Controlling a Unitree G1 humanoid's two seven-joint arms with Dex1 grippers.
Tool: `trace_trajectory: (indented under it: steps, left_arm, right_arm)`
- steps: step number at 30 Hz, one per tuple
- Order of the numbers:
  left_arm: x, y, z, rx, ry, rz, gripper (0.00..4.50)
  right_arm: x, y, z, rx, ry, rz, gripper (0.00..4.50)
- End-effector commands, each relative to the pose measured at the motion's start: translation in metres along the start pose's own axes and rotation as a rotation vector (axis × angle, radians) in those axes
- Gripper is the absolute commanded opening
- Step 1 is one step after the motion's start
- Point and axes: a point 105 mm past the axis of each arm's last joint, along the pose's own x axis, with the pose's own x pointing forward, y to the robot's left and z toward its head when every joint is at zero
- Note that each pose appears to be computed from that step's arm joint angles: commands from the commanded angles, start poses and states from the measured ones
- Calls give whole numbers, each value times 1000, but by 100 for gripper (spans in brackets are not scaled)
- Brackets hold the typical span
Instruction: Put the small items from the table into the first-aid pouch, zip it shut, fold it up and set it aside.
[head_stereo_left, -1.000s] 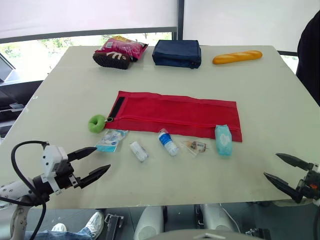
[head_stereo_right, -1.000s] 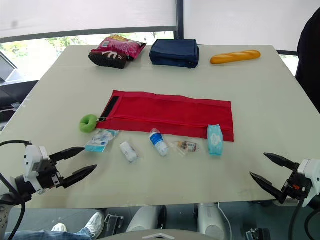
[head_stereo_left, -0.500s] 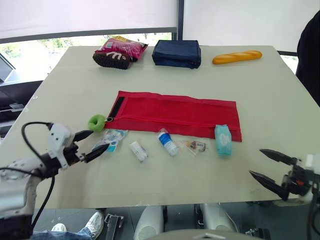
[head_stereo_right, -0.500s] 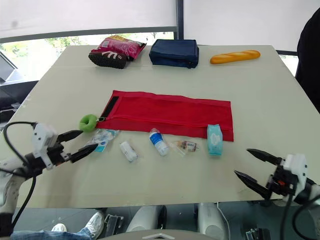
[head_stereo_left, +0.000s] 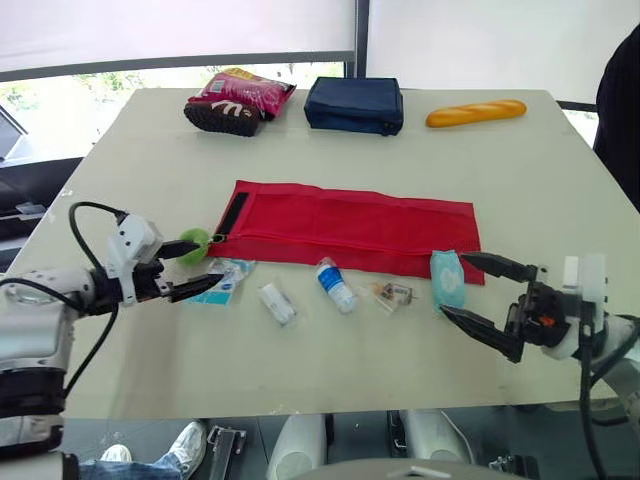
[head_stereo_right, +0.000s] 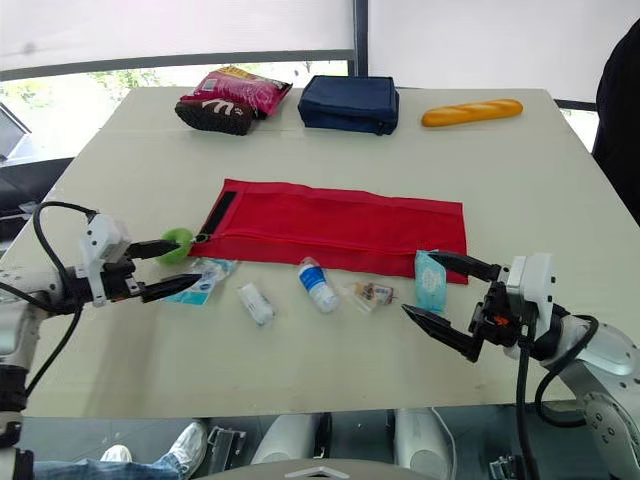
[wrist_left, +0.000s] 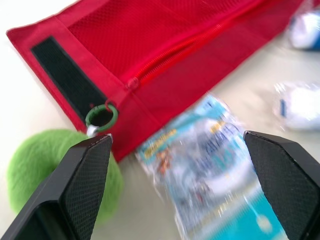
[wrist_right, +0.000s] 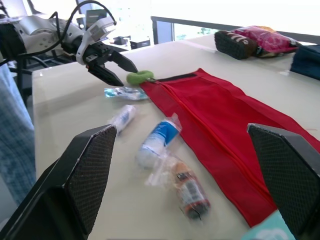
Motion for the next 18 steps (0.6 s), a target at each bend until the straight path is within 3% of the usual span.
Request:
trace_trajectory:
  steps: [1, 10, 18]
  left_arm:
    - [-7, 0, -7, -57, 52, -39, 450]
    - [14, -10, -26, -398, 108, -86, 450]
    - [28, -4, -11, -657, 23, -94, 450]
  right_arm:
    - [7, 11, 15, -33, -26, 57, 447]
    - [16, 15, 28, -73, -33, 116, 447]
    - [17, 15, 28, -88, -27, 117, 447]
